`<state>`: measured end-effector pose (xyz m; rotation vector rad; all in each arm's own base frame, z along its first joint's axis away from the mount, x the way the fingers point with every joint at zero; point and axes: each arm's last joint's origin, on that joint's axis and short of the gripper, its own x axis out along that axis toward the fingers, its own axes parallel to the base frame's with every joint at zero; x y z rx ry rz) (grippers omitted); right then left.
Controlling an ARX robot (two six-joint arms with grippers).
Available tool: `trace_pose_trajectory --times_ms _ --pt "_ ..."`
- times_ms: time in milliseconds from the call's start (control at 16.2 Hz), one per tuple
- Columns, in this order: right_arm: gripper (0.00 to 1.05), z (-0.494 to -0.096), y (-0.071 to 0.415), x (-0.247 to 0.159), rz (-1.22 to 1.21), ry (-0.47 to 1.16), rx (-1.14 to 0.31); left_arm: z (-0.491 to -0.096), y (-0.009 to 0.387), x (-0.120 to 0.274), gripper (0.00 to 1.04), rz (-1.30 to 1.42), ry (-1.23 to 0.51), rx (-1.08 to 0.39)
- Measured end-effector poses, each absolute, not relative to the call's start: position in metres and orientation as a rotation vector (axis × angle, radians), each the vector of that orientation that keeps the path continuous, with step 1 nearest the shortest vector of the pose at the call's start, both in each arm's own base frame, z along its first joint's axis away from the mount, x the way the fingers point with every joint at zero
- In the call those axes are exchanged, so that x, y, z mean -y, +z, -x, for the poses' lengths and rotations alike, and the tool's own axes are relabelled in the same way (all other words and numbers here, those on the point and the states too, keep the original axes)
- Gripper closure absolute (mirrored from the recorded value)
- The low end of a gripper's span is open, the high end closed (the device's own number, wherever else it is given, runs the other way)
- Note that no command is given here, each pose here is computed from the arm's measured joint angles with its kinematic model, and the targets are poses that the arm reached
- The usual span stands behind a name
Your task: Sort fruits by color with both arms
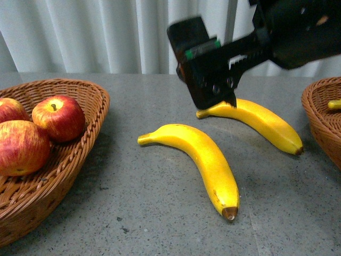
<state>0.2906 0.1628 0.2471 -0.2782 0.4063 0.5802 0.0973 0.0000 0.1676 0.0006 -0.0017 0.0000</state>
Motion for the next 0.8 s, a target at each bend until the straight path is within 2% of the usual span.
trace_pose_trajectory --times_ms 309,804 --pt "0.07 -0.296 0.202 -0.175 0.376 0.551 -0.678 -0.097 0.168 0.0 0.07 -0.001 0.0 0.002" --pt "0.07 -0.304 0.183 -0.196 0.35 0.509 -0.786 -0.097 0.168 0.0 0.07 -0.001 0.0 0.002"
